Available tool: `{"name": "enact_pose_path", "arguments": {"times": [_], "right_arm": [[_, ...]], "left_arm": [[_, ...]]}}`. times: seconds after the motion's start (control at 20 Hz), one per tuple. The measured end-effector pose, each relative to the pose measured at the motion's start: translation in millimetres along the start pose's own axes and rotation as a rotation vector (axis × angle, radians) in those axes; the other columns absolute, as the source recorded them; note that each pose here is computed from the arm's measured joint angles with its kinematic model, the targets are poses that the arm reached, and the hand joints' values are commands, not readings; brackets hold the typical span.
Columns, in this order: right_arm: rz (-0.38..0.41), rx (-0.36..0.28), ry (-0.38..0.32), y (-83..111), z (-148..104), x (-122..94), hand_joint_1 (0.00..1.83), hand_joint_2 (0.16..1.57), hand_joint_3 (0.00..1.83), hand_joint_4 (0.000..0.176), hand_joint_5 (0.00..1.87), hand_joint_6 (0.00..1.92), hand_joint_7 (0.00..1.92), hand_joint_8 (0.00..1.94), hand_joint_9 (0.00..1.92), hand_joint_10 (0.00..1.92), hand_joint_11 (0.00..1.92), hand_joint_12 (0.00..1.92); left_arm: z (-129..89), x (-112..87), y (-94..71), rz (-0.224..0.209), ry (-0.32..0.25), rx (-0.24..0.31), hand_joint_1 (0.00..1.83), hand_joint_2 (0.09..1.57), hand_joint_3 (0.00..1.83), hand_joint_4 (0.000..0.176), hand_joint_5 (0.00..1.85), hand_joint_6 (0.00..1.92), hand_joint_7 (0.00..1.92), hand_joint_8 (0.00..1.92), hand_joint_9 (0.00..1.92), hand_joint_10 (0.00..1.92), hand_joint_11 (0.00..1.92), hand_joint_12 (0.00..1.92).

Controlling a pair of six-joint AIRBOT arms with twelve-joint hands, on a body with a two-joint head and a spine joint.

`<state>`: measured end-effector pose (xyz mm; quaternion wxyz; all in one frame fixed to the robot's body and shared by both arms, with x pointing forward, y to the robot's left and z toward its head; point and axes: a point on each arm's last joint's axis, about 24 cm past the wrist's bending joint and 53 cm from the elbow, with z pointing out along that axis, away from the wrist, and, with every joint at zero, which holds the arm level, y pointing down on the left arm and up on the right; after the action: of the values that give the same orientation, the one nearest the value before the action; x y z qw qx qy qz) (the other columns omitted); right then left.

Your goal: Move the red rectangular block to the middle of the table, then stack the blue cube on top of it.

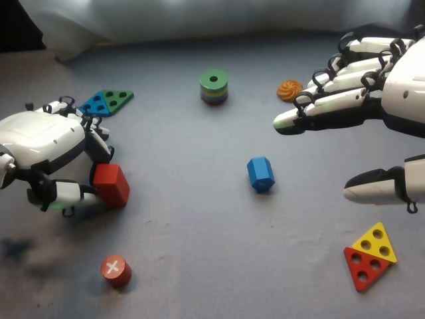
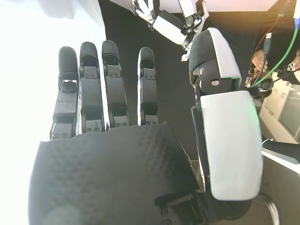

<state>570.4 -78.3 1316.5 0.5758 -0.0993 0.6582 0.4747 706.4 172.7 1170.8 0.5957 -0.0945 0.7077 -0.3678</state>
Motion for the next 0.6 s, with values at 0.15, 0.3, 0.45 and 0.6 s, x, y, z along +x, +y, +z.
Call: {"name": "enact_pose_path", "arguments": {"times": [0.15,0.3,0.45,0.6], "right_arm": [[0.0,0.0,0.001,-0.1,0.0,0.3,0.58,1.15,0.0,0.0,0.32,0.0,0.33,0.0,0.3,0.0,0.0,0.86],[0.0,0.001,0.001,-0.2,0.0,0.3,0.56,1.15,0.0,0.0,0.33,0.0,0.34,0.0,0.3,0.0,0.0,0.89],[0.0,0.0,0.0,0.0,0.0,0.2,0.56,1.15,0.0,0.0,0.33,0.0,0.33,0.0,0.29,0.0,0.0,0.87],[0.0,0.0,0.0,-0.1,0.0,0.2,0.58,1.15,0.0,0.0,0.34,0.01,0.34,0.01,0.32,0.01,0.0,0.9]], "left_arm": [[-4.2,-0.1,-1.6,0.001,0.004,-0.004,1.03,1.09,0.0,0.176,1.02,0.91,0.48,0.0,0.34,0.01,0.0,0.67],[-6.8,1.9,-1.6,-0.004,0.011,-0.009,1.02,1.1,0.0,0.176,1.0,0.94,0.48,0.0,0.34,0.0,0.0,0.69],[-7.7,6.5,-5.3,-0.009,0.02,-0.004,1.04,1.08,0.0,0.176,1.05,0.87,0.5,0.01,0.36,0.01,0.0,0.7],[-7.7,6.0,-4.8,-0.005,0.018,-0.006,1.01,1.11,0.01,0.176,0.98,0.97,0.47,0.01,0.35,0.0,0.0,0.7]]}}
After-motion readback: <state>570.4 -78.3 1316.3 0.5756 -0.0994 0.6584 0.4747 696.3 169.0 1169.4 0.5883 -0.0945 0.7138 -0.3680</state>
